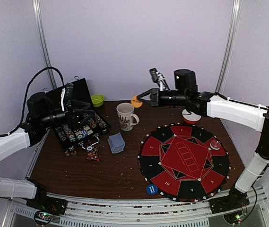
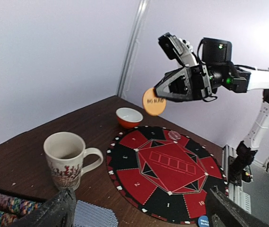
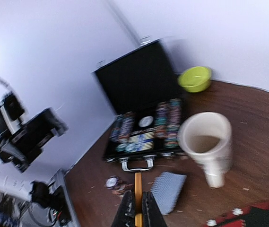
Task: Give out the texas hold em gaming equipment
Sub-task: Place the big blind button at position 3.
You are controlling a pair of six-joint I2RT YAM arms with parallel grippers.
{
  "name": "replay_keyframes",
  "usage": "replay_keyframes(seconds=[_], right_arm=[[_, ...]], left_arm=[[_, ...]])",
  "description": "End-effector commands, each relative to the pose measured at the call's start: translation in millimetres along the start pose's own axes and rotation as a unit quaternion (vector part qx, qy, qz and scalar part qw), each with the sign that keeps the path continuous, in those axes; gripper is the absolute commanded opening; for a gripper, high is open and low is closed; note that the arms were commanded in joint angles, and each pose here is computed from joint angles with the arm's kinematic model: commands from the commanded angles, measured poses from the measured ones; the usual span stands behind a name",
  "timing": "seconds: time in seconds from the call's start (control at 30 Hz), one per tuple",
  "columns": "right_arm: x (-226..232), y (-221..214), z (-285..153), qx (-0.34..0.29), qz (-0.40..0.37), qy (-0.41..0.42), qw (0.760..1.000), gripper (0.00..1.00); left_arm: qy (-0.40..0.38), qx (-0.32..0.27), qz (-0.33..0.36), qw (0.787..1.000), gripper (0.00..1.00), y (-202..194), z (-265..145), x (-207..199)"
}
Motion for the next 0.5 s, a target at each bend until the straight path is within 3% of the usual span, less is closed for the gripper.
replay_keyframes(seconds=[0.0, 0.13, 0.47], right_arm=[[-75.1, -10.4, -37.1, -0.035, 0.078, -0.16, 0.983, 0.0], [-123.6, -39.8, -30.8, -0.02, 0.14, -0.203, 0.969, 0.0], [-196.2, -116.2, 36.3, 0.038, 0.264, -0.192, 0.944, 0.0]], left_arm=[[0.111, -0.005, -0.012, 0.994, 0.98, 3.8, -5.5, 33.7], [0.148, -0.014, -0.012, 0.989, 0.98, 6.3, -11.5, 42.9], [0.204, -0.033, -0.01, 0.978, 0.98, 11.4, -24.9, 56.6]])
Point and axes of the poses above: each gripper's point midway between its finger pads, its own z axis out along the fingers, its own x axis along the line the jaws close on, y = z × x, the point moved 6 cm from there along -z, back along the fingers, and after that the axes turned 9 degrees about -z, right-handed, at the moved point
